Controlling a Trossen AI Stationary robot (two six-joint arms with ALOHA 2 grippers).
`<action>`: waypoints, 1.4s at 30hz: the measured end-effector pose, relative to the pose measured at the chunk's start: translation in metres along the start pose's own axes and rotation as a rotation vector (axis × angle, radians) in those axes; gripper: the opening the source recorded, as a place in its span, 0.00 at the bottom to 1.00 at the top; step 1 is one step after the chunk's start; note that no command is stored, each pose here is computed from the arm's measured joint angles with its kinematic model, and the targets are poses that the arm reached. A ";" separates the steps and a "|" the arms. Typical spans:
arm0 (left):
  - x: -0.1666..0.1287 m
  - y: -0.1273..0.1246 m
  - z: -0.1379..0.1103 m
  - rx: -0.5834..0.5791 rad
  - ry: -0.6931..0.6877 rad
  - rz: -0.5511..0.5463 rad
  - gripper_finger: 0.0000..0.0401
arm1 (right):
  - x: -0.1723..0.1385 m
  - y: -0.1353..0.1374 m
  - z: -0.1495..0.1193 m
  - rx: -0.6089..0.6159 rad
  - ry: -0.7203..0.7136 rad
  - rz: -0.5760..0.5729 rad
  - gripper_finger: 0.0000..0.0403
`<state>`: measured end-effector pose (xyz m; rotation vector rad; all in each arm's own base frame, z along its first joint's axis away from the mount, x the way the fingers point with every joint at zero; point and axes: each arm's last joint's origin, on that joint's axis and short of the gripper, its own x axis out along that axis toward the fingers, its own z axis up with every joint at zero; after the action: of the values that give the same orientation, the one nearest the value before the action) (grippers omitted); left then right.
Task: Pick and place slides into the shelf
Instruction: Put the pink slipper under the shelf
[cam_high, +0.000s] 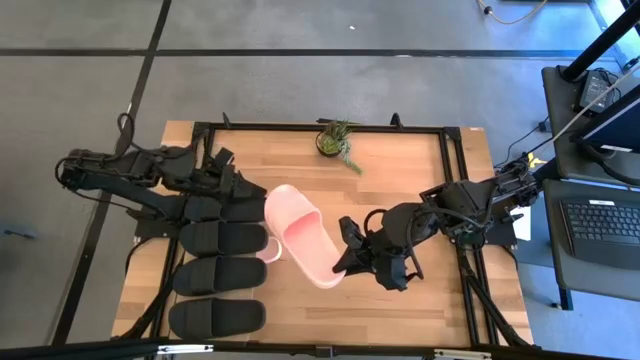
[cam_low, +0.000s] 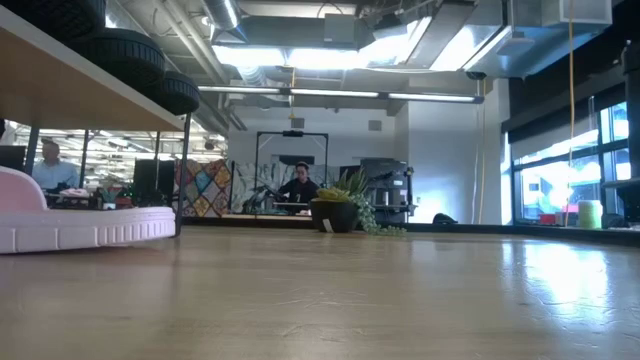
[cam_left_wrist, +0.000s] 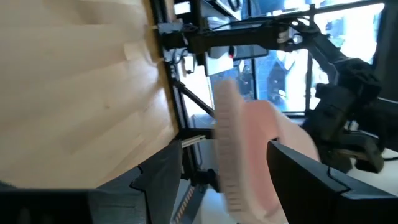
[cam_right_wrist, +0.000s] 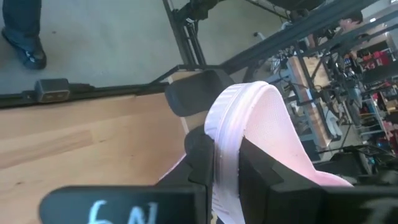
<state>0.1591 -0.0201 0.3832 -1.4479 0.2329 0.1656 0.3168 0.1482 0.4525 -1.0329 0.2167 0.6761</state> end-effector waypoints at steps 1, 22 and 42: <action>0.001 -0.001 0.000 -0.001 0.000 -0.010 0.56 | 0.000 -0.001 -0.001 0.002 0.003 -0.002 0.12; 0.013 -0.004 -0.002 -0.006 0.025 -0.034 0.56 | 0.000 -0.005 -0.002 -0.051 -0.035 -0.017 0.12; 0.016 -0.010 0.001 -0.064 -0.064 -0.090 0.56 | 0.004 -0.003 -0.004 -0.046 -0.023 -0.003 0.12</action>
<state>0.1770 -0.0206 0.3893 -1.5108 0.1110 0.1468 0.3225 0.1456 0.4511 -1.0688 0.1799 0.6924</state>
